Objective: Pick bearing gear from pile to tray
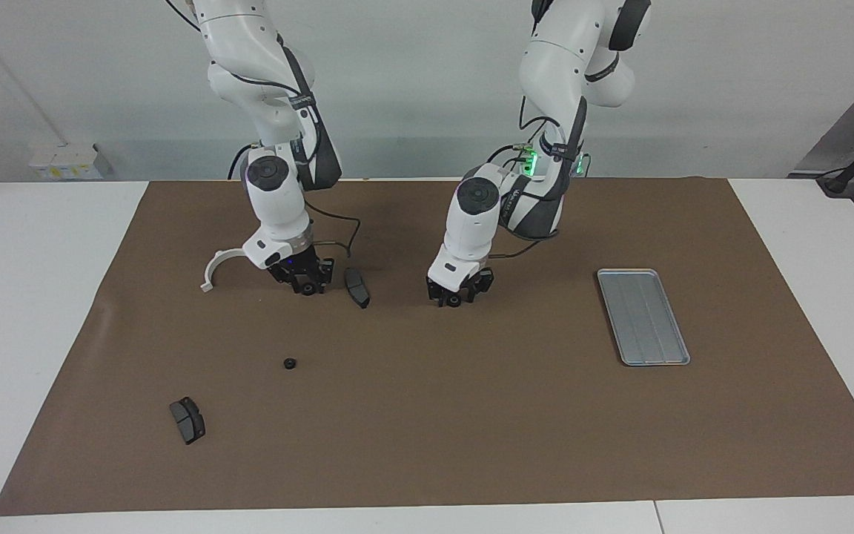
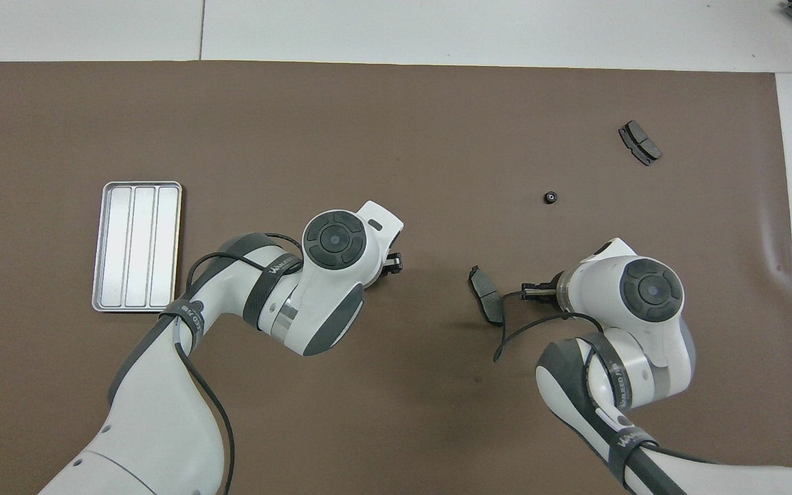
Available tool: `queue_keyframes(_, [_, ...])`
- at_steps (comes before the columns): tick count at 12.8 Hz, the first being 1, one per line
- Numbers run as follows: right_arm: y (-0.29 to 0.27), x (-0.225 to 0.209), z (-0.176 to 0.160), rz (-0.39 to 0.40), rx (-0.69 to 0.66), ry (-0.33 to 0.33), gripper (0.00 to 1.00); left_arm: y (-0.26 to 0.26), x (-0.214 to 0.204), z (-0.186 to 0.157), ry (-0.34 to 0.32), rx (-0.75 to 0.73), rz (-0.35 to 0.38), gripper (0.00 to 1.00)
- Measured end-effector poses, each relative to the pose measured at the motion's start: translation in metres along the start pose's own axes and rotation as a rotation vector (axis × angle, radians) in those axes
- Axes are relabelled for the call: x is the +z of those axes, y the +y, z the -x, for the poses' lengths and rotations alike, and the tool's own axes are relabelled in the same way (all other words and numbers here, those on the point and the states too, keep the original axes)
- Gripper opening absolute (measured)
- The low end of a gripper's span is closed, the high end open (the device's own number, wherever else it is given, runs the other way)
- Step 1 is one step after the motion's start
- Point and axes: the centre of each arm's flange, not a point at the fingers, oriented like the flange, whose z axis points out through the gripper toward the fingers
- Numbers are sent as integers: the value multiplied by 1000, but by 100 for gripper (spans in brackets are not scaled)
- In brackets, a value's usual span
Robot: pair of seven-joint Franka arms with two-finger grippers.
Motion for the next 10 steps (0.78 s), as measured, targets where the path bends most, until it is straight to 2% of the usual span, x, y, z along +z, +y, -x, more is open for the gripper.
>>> queue_keyframes(1, [2,-2,-1,0,3,3,46,0,-1,1,-4,2,-3,51])
queue_keyframes(2, [2,-2,-1,-1,5,5,35,1,-1,2,-7,3,-6,50])
queue_keyframes(3, [1,-2,-1,-2,2,7,35,1,-3,2,-8,4,-6,40])
queue_keyframes(4, [-1,-3,-2,-4,-1,12,35,1,-4,3,-8,6,-7,35])
queue_keyframes(8, [-42,-32,-19,-36,56,71,35,1,-3,4,-12,7,-10,35])
queue_keyframes(10, [-74,-50,-27,-47,69,74,35,0,-3,3,-15,3,-14,35])
